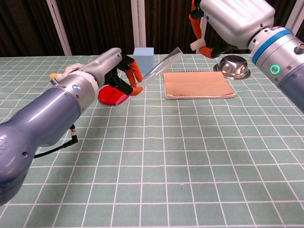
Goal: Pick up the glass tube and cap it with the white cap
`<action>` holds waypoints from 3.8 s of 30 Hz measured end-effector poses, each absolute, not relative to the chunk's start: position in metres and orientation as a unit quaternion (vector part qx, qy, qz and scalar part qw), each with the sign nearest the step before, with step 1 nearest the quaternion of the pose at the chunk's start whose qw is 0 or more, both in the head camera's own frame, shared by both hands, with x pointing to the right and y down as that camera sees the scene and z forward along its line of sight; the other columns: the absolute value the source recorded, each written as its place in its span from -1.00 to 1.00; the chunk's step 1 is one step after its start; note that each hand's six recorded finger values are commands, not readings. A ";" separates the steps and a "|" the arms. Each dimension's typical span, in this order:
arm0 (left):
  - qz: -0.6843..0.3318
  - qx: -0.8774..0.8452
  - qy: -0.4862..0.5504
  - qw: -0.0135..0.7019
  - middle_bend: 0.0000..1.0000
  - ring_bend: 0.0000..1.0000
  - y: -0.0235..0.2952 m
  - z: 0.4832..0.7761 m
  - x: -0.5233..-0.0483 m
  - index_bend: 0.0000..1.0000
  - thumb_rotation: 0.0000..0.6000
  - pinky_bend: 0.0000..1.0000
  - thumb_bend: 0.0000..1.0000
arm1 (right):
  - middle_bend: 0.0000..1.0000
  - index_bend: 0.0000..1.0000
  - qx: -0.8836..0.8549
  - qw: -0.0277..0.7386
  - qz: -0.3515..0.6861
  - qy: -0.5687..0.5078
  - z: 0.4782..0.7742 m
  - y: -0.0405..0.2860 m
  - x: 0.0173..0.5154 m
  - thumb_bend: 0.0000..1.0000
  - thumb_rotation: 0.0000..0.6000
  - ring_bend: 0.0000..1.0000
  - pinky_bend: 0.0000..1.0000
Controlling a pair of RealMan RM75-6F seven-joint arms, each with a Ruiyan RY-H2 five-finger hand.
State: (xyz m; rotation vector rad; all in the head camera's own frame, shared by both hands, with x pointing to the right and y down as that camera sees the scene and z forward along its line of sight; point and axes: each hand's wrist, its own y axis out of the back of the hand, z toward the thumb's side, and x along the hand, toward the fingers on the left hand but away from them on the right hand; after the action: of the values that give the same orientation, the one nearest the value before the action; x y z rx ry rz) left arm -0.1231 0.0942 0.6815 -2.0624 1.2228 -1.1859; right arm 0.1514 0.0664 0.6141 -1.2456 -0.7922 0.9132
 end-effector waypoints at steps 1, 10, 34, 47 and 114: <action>-0.431 -0.750 0.444 0.231 0.16 -0.84 0.095 0.682 -0.123 0.11 1.00 -1.00 0.07 | -0.37 0.29 -0.548 0.646 0.402 -0.349 0.614 0.066 0.151 -0.25 1.00 -0.85 -1.00; -0.434 -0.749 0.445 0.229 0.17 -0.82 0.096 0.684 -0.121 0.11 1.00 -1.00 0.07 | -0.37 0.29 -0.549 0.645 0.403 -0.347 0.617 0.066 0.153 -0.25 1.00 -0.85 -1.00; -0.437 -0.749 0.441 0.230 0.16 -0.81 0.099 0.685 -0.115 0.11 1.00 -1.00 0.07 | -0.37 0.29 -0.558 0.641 0.400 -0.345 0.621 0.072 0.147 -0.25 1.00 -0.85 -1.00; -0.433 -0.752 0.442 0.228 0.16 -0.81 0.101 0.685 -0.111 0.11 1.00 -1.00 0.07 | -0.37 0.29 -0.563 0.638 0.399 -0.341 0.624 0.075 0.144 -0.25 1.00 -0.85 -1.00; -0.407 -0.757 0.457 0.228 0.16 -0.78 0.092 0.671 -0.110 0.10 1.00 -1.00 0.10 | -1.00 -1.00 -0.570 0.636 0.405 -0.325 0.623 0.090 0.142 -0.25 1.00 -1.00 -1.00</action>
State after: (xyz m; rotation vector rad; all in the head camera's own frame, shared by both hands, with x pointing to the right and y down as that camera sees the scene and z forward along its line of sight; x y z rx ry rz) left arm -0.1095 0.0924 0.6708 -2.0854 1.2578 -1.1211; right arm 0.1423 0.0904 0.6234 -1.3027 -0.7427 0.9259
